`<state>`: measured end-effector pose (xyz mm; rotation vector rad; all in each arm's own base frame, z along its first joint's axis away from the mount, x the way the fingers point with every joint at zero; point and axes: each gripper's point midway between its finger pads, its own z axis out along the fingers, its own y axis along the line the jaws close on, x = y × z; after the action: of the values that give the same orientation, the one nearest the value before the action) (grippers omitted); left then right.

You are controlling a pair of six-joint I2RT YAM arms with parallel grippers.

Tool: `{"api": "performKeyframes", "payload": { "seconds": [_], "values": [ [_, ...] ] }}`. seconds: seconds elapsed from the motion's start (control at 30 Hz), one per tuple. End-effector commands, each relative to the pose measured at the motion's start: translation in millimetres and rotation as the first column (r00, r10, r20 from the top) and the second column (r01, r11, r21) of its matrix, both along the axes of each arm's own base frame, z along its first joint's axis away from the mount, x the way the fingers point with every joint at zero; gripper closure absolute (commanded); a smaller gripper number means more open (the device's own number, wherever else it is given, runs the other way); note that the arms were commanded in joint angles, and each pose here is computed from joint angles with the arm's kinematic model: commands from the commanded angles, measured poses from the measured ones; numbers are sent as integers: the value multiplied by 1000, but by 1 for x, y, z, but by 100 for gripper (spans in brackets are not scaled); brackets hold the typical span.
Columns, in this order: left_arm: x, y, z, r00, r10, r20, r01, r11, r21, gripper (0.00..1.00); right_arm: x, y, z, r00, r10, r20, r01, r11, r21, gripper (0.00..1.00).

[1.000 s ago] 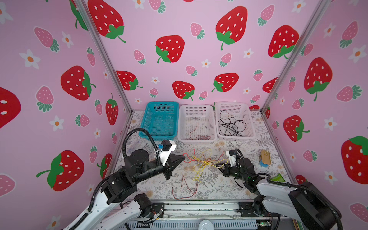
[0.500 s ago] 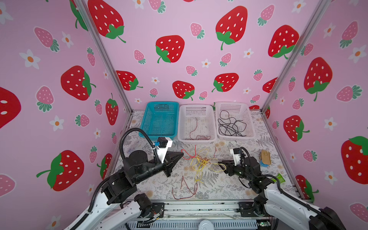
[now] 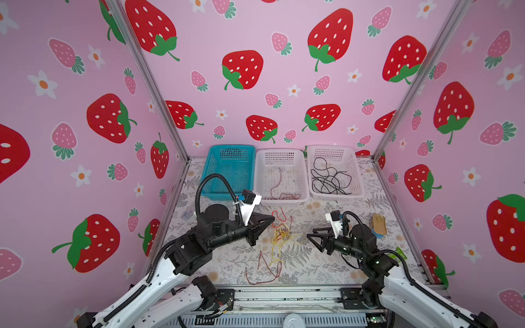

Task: Untangle the cables
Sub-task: 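Pull the grippers apart, left holding red wire, right holding yellow wire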

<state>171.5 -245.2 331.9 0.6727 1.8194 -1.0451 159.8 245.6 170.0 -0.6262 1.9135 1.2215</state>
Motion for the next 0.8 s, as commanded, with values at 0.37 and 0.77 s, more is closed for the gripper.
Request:
{"api": "performKeyframes", "payload": {
  "seconds": [0.37, 0.77],
  "values": [
    [4, -14, -7, 998, -32, -44, 31, 999, -29, 100, -26, 71, 59, 949, 138, 284, -136, 990, -29, 39],
    [3, -10, -4, 999, -27, -31, 27, 999, -22, 100, -8, 82, 33, 957, 84, 276, -55, 992, -113, 57]
  ]
}}
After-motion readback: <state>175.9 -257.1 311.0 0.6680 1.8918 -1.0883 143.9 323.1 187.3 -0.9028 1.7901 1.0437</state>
